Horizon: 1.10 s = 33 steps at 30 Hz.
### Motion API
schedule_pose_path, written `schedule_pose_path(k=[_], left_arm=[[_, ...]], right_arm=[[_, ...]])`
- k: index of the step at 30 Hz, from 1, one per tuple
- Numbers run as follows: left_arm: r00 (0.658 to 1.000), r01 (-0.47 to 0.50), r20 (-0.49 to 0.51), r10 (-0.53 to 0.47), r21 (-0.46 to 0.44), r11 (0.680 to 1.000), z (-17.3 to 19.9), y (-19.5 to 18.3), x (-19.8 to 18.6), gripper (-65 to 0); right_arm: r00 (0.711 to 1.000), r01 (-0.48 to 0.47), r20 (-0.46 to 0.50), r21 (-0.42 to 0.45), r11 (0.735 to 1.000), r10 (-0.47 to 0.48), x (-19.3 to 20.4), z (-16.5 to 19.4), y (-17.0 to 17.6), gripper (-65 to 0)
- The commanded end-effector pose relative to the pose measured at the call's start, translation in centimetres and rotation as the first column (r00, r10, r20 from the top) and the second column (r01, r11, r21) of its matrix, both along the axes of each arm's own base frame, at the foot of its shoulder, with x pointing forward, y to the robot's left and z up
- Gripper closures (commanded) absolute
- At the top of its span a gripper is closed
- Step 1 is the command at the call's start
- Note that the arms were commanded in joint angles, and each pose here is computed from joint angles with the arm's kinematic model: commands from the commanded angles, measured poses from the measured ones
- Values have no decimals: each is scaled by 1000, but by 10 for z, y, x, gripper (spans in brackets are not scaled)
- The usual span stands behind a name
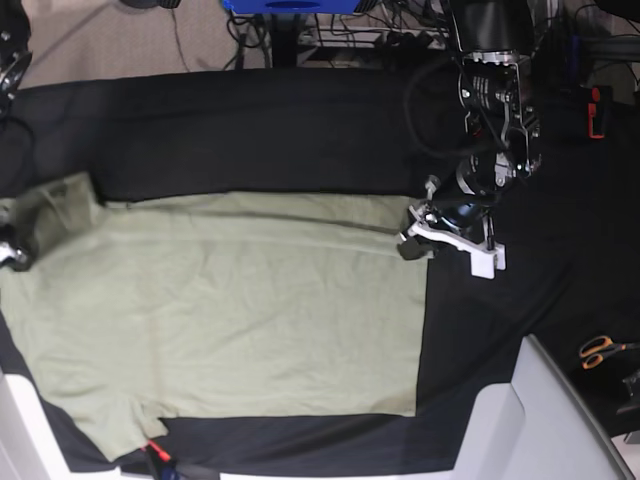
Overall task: Fold the T-shirt properly
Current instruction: 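Drag the grasped shirt edge toward the robot with both grippers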
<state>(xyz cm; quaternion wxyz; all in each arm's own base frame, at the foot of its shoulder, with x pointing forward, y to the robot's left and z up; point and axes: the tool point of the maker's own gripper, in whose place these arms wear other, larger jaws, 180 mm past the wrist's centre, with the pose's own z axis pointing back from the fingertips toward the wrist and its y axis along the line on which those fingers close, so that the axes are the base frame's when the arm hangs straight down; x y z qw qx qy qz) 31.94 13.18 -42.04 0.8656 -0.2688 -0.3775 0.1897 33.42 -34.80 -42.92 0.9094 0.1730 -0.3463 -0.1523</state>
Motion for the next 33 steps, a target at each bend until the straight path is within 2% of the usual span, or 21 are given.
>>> schedule_pose_path(k=[1, 9, 20, 26, 33], left_arm=[[998, -9, 63, 9, -9, 1000, 18, 2, 15, 0], [998, -17, 68, 19, -22, 1000, 20, 2, 37, 0], [997, -22, 71, 25, -41, 999, 23, 2, 61, 0], [998, 0, 69, -4, 59, 998, 22, 7, 68, 0], [992, -35, 123, 26, 70, 997, 31, 13, 78, 0]], right_arm=[[999, 14, 48, -26, 1000, -13, 10, 17, -16, -5], [994, 41, 99, 17, 999, -42, 34, 19, -11, -5], [988, 37, 147, 16, 999, -39, 52, 28, -7, -5], [983, 48, 178, 15, 999, -50, 58, 34, -8, -5], [982, 49, 181, 16, 999, -51, 58, 34, -7, -5]])
